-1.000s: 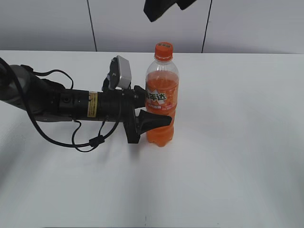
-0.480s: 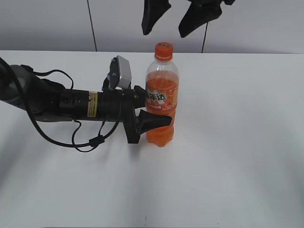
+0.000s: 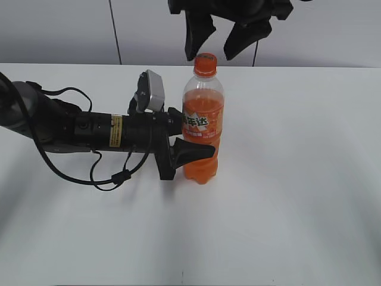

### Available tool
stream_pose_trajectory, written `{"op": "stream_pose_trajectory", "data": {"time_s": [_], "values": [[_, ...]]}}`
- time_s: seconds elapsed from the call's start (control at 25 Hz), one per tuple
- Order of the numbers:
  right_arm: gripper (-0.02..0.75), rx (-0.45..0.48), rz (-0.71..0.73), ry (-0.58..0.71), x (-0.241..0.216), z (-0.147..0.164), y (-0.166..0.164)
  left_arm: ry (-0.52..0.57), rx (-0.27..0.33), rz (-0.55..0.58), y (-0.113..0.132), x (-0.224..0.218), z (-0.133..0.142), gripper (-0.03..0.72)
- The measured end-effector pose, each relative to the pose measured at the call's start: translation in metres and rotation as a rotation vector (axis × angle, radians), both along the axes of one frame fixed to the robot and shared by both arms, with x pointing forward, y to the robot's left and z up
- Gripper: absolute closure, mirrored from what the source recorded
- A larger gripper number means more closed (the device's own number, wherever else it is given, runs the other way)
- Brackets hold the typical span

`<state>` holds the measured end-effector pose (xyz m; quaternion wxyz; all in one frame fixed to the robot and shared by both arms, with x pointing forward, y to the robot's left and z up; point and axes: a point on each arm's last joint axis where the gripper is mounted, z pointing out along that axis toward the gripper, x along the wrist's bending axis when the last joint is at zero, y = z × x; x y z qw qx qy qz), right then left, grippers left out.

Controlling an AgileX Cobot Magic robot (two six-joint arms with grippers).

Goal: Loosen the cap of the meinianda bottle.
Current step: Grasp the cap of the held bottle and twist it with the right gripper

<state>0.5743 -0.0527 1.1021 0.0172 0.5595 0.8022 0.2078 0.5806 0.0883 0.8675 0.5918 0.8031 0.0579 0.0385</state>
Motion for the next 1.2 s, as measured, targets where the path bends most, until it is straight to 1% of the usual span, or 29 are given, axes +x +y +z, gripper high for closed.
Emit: {"op": "stream_pose_trajectory", "data": {"time_s": [0.2, 0.36, 0.44, 0.56, 0.6, 0.8, 0.88, 0.96, 1.04, 1.2], "values": [[0.268, -0.005, 0.002, 0.029, 0.004, -0.011, 0.004, 0.000, -0.001, 0.000, 0.000, 0.000, 0.000, 0.285], [0.284, -0.010, 0.002, 0.031, 0.004, -0.013, 0.004, 0.000, -0.001, 0.000, 0.000, 0.000, 0.000, 0.285], [0.327, -0.012, 0.001, 0.029, 0.004, -0.013, 0.004, 0.000, -0.001, 0.000, 0.000, 0.000, 0.000, 0.285], [0.443, -0.009, 0.002, 0.031, 0.004, -0.012, 0.004, 0.000, -0.001, 0.000, 0.000, 0.000, 0.000, 0.285], [0.453, -0.009, 0.002, 0.030, 0.004, -0.012, 0.004, 0.000, -0.001, 0.000, 0.000, 0.000, 0.000, 0.285], [0.453, -0.021, 0.048, 0.015, 0.004, -0.012, 0.004, 0.000, -0.001, 0.000, 0.000, 0.000, 0.000, 0.285], [0.453, -0.034, 0.103, -0.003, 0.004, -0.012, 0.004, 0.000, -0.001, 0.000, 0.000, 0.000, 0.000, 0.285], [0.453, -0.059, 0.208, -0.038, 0.004, -0.012, 0.005, 0.000, -0.001, 0.000, 0.000, 0.000, 0.000, 0.285], [0.454, -0.089, 0.339, -0.080, 0.004, -0.012, 0.005, 0.000, -0.001, 0.000, 0.000, 0.000, 0.000, 0.285], [0.456, -0.178, 0.693, -0.200, 0.004, -0.012, 0.005, -0.001, 0.000, -0.001, 0.000, 0.000, 0.000, 0.285]]}}
